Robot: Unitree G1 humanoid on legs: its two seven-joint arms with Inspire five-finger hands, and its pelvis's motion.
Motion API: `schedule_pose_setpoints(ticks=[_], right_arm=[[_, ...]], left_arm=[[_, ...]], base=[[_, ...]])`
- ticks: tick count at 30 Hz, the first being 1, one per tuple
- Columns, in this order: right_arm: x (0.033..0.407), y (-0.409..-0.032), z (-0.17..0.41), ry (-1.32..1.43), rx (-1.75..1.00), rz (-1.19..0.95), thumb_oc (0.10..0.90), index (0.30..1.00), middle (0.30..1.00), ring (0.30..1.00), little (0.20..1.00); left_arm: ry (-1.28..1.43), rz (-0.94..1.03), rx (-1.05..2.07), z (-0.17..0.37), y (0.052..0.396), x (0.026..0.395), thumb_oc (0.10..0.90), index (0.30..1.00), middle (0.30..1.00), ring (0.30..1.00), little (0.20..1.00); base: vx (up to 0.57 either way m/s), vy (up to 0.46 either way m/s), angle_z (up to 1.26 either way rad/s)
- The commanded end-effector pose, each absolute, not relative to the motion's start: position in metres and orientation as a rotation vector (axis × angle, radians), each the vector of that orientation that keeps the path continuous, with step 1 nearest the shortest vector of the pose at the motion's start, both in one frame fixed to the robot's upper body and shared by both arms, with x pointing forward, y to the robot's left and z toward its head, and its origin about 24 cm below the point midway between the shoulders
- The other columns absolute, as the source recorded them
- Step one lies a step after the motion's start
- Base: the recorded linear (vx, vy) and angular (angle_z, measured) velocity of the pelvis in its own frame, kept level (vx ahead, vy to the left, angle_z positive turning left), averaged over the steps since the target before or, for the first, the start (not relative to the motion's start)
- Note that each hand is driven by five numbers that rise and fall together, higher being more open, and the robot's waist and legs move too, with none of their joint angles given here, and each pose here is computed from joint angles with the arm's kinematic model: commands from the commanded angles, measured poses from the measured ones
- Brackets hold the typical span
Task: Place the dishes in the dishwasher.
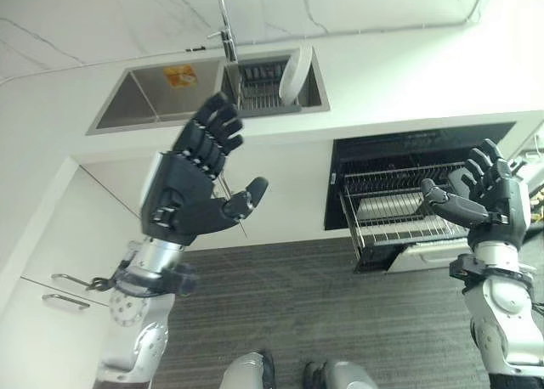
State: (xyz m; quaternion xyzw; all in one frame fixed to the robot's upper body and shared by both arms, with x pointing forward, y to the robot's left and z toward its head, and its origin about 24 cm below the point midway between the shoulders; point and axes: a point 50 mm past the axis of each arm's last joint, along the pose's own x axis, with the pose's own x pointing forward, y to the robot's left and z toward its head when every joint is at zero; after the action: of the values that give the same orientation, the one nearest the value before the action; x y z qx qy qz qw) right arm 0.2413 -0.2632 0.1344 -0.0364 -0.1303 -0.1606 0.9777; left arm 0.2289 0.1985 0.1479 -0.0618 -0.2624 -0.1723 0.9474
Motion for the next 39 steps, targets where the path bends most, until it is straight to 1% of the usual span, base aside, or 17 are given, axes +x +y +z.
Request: schedule_pose_setpoints(ticks=[1,3,6,11,20,25,30,36,39], right_arm=[[0.234,-0.264,0.186,-0.528,-0.137,-0.258,0.8,0.9,0.9,0.9,0.9],[0.227,-0.267,0.184,-0.508,-0.133,-0.242,0.8,0.9,0.9,0.9,0.9],[0.222,-0.27,0.183,-0.5,-0.141,-0.277,0.8,0.9,0.9,0.9,0.9],[0.226,-0.266,0.184,-0.519,-0.136,-0.306,0.8,0.9,0.9,0.9,0.9],[0.224,-0.253,0.185,-0.565,-0.115,-0.219,0.8,0.9,0.9,0.9,0.9],[0.223,-0.253,0.186,-0.586,-0.104,-0.175,0.8,0.9,0.9,0.9,0.9],[0.221,-0.25,0.189,-0.623,-0.099,-0.176,0.8,0.9,0.9,0.9,0.9],[0.225,-0.247,0.196,-0.661,-0.084,-0.184,0.8,0.9,0.9,0.9,0.9],[0.225,-0.244,0.201,-0.674,-0.08,-0.148,0.8,0.9,0.9,0.9,0.9]], left_arm=[[-0.824,-0.316,-0.076,0.195,0.214,0.213,0.8,0.9,0.9,0.9,0.9],[-0.828,-0.3,-0.061,0.198,0.216,0.213,0.8,0.9,0.9,0.9,0.9],[-0.835,-0.333,-0.046,0.206,0.215,0.218,0.8,0.9,0.9,0.9,0.9],[-0.852,-0.378,-0.038,0.215,0.209,0.223,0.8,0.9,0.9,0.9,0.9],[-0.983,-0.445,0.091,0.232,0.204,0.206,0.8,0.9,0.9,0.9,0.9],[-0.985,-0.428,0.089,0.235,0.208,0.207,0.8,0.9,0.9,0.9,0.9],[-0.964,-0.429,0.083,0.23,0.204,0.21,0.8,0.9,0.9,0.9,0.9],[-0.938,-0.439,-0.004,0.228,0.2,0.212,0.8,0.9,0.9,0.9,0.9],[-0.936,-0.429,-0.038,0.228,0.199,0.212,0.8,0.9,0.9,0.9,0.9]], base=[[0.26,0.407,-0.73],[0.34,0.531,-1.04],[0.22,0.301,-0.52],[0.11,0.16,0.13],[0.14,0.157,0.11],[0.13,-0.068,-0.09],[0.17,-0.181,0.17],[0.15,-0.22,0.16],[0.12,-0.171,0.0]])
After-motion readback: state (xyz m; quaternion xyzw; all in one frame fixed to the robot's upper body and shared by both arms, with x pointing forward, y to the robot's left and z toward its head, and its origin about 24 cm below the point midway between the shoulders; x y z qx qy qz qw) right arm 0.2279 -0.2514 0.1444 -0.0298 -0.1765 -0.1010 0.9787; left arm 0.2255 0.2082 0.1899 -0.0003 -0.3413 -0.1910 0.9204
